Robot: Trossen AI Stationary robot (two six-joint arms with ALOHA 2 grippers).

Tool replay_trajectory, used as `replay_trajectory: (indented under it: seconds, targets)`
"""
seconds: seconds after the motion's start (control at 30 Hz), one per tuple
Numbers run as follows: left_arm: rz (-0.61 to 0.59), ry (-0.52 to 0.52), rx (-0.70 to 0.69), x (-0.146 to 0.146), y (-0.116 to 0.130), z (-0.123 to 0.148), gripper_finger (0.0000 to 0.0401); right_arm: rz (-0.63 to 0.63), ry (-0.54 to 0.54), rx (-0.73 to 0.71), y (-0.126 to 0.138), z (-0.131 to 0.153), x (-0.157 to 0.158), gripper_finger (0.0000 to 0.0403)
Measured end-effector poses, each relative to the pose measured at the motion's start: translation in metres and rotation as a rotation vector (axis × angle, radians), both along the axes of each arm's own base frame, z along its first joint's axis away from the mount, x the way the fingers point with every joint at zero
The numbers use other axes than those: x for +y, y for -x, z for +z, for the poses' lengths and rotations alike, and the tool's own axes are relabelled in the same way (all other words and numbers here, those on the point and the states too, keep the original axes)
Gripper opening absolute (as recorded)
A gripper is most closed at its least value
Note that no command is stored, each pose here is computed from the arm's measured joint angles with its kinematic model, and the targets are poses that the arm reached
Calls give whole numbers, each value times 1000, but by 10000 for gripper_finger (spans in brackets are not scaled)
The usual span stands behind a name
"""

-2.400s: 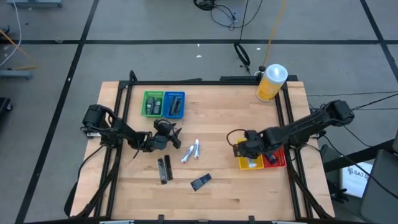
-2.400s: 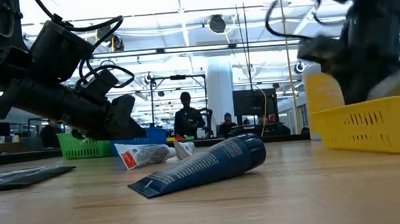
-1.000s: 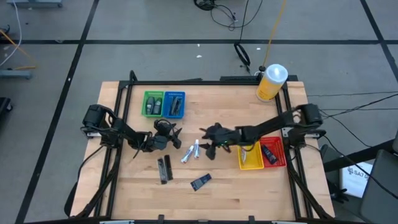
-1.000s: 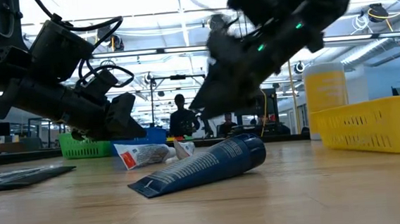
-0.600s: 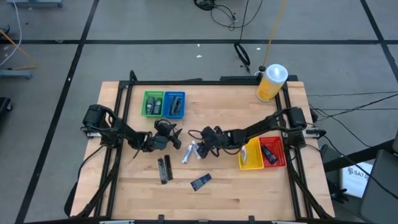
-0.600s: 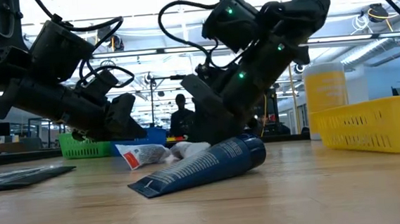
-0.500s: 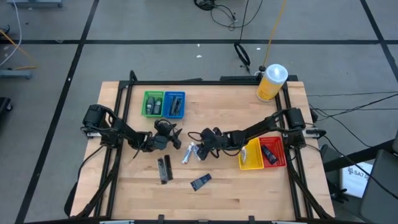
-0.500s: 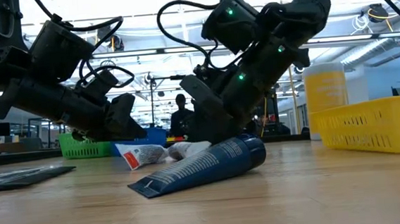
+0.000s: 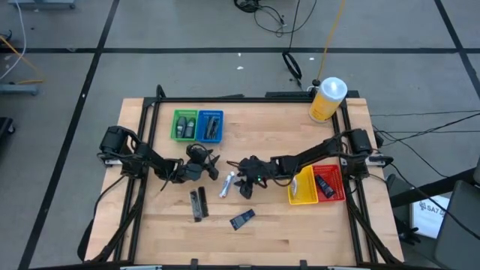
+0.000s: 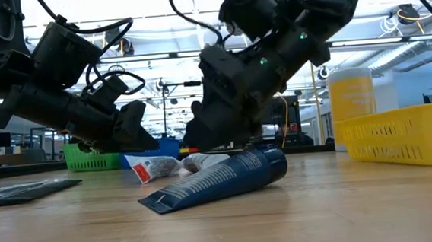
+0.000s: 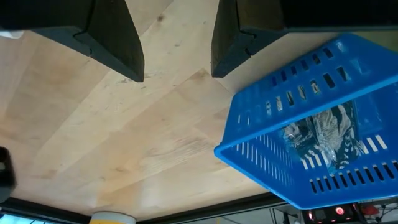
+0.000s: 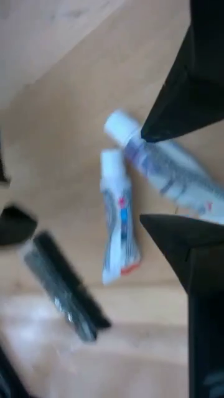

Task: Pick & Place Travel size toiletries
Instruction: Put the white toothpaste into the yellow bin

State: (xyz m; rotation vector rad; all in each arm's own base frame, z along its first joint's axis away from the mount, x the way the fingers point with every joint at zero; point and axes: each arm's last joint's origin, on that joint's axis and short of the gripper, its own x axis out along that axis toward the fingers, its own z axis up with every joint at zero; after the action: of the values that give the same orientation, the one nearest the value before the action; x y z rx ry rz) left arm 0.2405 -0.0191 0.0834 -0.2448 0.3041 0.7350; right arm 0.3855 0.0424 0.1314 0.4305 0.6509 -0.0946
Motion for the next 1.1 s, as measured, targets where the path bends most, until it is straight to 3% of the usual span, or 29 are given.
replay_trajectory:
  seconds: [0.17, 0.3, 0.5, 0.7, 0.83, 0.93, 1.1]
  targets:
    - [0, 1, -2, 0, 0, 0, 184, 50, 99, 35, 1, -17, 15, 242]
    - [0, 2, -3, 0, 0, 0, 184, 48, 144, 22, -2, -29, 20, 241]
    - [1, 5, -6, 0, 0, 0, 184, 22, 196, 44, -1, -34, 20, 191]
    - [1, 5, -6, 0, 0, 0, 184, 13, 268, 71, 0, -36, 17, 99]
    - [1, 5, -6, 0, 0, 0, 184, 24, 277, 104, 7, -20, 16, 43]
    - [1, 5, -5, 0, 0, 0, 184, 14, 256, 165, 22, 8, 16, 21]
    - [0, 5, -5, 0, 0, 0, 184, -85, 92, 284, 72, 73, 22, 16]
